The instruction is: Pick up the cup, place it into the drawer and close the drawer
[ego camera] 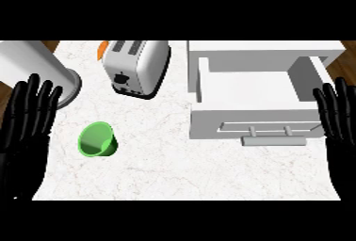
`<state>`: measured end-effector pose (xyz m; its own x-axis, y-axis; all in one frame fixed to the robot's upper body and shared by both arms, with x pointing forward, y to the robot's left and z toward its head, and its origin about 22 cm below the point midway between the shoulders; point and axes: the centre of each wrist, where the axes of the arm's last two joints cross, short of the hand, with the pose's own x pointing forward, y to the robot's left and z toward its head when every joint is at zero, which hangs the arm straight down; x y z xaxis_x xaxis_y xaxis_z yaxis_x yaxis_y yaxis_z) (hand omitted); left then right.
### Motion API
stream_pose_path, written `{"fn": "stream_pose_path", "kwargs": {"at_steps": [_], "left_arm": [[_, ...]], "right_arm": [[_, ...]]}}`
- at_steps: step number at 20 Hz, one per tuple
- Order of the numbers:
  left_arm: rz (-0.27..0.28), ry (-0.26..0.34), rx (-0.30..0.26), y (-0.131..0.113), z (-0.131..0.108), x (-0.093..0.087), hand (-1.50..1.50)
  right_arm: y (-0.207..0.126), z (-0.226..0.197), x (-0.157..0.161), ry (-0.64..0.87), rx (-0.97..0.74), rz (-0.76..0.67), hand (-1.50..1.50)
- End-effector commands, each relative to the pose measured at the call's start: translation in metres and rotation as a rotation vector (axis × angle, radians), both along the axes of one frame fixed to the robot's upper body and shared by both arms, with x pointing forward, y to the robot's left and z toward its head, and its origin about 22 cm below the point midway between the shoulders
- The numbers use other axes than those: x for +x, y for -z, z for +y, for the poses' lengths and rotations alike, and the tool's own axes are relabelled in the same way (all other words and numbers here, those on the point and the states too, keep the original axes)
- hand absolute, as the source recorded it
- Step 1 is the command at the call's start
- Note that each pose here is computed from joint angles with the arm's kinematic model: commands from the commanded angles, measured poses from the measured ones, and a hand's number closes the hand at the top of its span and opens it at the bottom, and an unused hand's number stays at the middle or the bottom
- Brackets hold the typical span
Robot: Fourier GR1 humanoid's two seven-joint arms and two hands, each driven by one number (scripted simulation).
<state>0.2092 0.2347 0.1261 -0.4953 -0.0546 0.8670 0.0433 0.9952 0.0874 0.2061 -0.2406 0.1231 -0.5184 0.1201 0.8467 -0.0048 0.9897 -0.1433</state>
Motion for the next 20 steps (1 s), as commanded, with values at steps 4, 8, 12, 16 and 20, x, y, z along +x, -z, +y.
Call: {"fn": "stream_pose_path", "kwargs": {"at_steps": [4, 8, 12, 16, 20], "left_arm": [[-0.014, 0.355, 0.017, -0.005, 0.026, -0.003, -1.50], [0.183, 0.512, -0.166, 0.032, 0.030, -0.001, -1.50], [0.229, 0.529, -0.180, 0.036, 0.071, 0.012, -1.50], [0.252, 0.526, -0.208, 0.050, 0.099, 0.010, -1.50], [0.300, 0.470, -0.182, 0.076, 0.113, 0.015, -1.50]], "right_arm": [[0.002, -0.003, 0.003, 0.030, 0.047, 0.004, -1.50], [0.001, -0.002, 0.003, -0.003, -0.044, 0.086, -1.50], [-0.002, -0.005, 0.012, -0.012, -0.070, 0.073, -1.50], [0.000, -0.021, 0.006, 0.000, -0.046, 0.089, -1.50], [0.001, -0.017, 0.012, -0.009, -0.052, 0.078, -1.50]]}}
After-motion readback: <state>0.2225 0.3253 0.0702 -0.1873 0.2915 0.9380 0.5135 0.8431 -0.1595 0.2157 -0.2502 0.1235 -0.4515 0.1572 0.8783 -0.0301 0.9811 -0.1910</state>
